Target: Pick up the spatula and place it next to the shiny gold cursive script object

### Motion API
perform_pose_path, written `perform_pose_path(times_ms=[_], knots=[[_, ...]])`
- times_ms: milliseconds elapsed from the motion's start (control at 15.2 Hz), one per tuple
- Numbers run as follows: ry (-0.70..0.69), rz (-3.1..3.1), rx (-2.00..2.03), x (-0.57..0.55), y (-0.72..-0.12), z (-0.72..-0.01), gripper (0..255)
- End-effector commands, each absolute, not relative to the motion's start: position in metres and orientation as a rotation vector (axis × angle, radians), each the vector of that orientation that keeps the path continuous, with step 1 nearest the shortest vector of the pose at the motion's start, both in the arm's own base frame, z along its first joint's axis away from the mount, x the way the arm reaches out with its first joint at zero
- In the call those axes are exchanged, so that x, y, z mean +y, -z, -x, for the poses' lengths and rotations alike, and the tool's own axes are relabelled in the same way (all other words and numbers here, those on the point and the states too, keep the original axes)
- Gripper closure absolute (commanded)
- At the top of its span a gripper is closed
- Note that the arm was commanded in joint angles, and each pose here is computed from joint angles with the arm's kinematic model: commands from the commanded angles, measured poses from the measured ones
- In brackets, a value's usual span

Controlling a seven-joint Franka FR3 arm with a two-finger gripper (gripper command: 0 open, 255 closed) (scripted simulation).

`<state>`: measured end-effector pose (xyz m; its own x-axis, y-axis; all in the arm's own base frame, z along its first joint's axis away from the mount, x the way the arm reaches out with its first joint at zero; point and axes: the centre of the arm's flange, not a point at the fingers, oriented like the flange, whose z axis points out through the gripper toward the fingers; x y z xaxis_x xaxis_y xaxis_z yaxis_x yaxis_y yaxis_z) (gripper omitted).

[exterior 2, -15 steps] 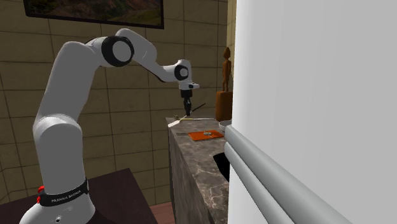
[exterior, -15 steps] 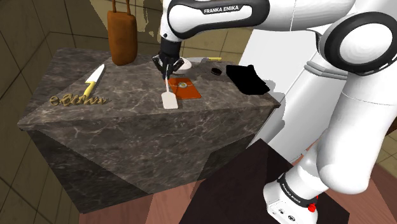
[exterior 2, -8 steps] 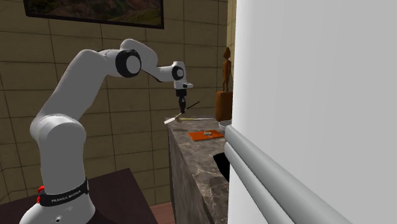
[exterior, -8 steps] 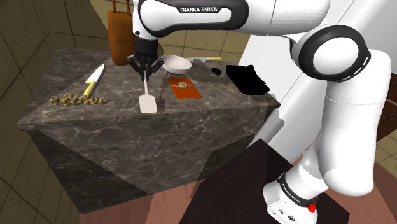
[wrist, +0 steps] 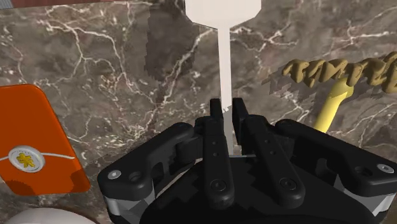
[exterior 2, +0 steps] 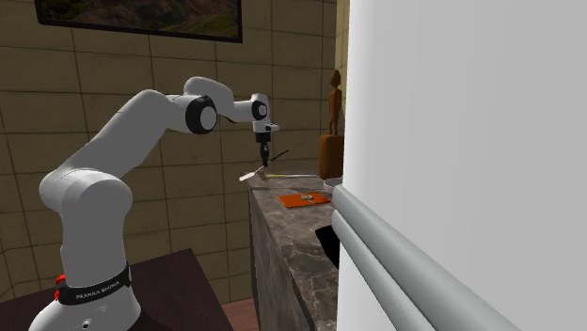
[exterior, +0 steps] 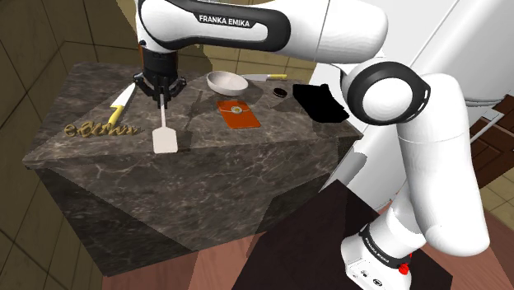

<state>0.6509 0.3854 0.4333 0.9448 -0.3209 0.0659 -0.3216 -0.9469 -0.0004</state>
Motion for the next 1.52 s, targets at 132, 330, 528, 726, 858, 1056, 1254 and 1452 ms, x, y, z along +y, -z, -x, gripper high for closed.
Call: perform_pose_path(times_ms=[132,330,528,726,858,1056,1254,1452], knots=[[-0.103,-3.088,-0.511,0.387,-0.412,-0.652,255],[-0.103,-3.088,-0.511,0.387,-0.396,-0.652,255],[-0.103,-3.088,-0.511,0.387,-0.38,-0.652,255],[-0.103,-3.088,-0.511,0.387,-0.364,-0.652,255],[-0.103,-3.088,-0.511,0.387,-0.354,-0.652,255],[-0.103,-3.088,-0.511,0.387,-0.351,-0.652,255],[-0.103,-3.088,-0.511,0.387,-0.351,-0.652,255],[-0.103,-3.088,-0.511,0.387,-0.35,-0.652,0]])
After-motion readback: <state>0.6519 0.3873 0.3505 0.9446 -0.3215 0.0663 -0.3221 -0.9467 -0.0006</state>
